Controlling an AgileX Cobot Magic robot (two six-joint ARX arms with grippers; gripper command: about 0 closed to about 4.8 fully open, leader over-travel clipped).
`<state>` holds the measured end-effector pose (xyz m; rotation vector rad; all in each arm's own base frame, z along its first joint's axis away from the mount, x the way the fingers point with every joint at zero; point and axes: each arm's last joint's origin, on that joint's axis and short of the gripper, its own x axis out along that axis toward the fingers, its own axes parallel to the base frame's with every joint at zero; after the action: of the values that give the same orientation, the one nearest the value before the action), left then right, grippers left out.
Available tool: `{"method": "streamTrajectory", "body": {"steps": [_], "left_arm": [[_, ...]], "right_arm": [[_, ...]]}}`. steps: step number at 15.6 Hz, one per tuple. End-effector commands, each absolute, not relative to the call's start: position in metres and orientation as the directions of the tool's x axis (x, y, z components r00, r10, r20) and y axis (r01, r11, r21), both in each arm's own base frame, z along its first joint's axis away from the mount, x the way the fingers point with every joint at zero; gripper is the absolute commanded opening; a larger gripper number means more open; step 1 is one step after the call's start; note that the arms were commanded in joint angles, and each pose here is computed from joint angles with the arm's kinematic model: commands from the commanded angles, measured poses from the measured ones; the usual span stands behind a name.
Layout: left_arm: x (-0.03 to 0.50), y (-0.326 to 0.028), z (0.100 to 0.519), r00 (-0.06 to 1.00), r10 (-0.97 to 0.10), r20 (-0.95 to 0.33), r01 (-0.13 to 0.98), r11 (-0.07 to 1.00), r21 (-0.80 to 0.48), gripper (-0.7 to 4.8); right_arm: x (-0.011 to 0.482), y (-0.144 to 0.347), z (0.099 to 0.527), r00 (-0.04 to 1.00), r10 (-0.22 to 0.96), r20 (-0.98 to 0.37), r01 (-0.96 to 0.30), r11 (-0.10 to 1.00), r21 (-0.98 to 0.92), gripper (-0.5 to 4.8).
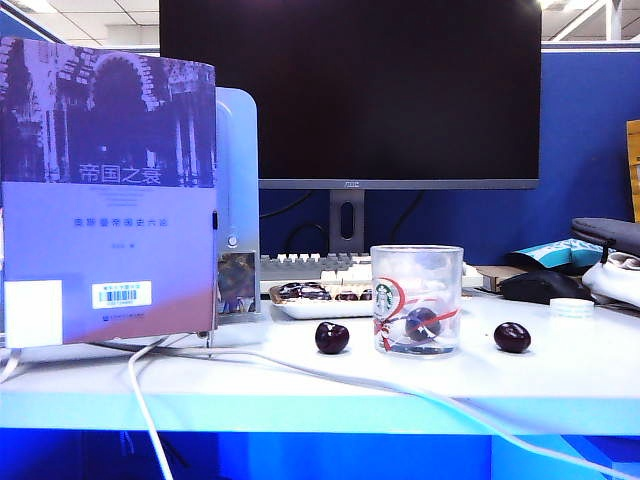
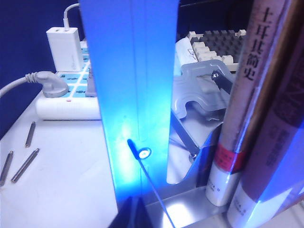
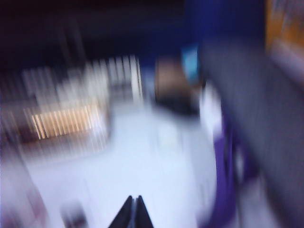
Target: Pick up the cherry on the right side of the glass and put it inside the glass.
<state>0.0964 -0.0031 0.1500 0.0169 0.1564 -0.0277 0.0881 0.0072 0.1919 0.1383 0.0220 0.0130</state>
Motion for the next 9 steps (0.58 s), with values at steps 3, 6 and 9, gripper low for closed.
{"method": "streamTrajectory", "body": {"steps": [3,6,9], "left_arm": [[0.096,-0.003,0.149,0.986,-0.031,-0.166,0.035,0.999,0.018,-0.05],[0.096,-0.003,0.149,0.986,-0.031,-0.166,0.034,0.999,0.018,-0.05],[0.096,-0.003,0.149,0.986,-0.031,-0.166,0.035,0.999,0.018,-0.05]], "right_arm": [[0.088,0.007,0.249,0.997,0.013,-0.071,-0.003,0.989,0.15,-0.01],[0.122,0.015,0.273,0.922,0.152,-0.356,-0.099,0.982,0.163,-0.01],[0.174,0.028,0.288,0.768,0.385,-0.511,-0.246,0.915,0.319,-0.01]]}}
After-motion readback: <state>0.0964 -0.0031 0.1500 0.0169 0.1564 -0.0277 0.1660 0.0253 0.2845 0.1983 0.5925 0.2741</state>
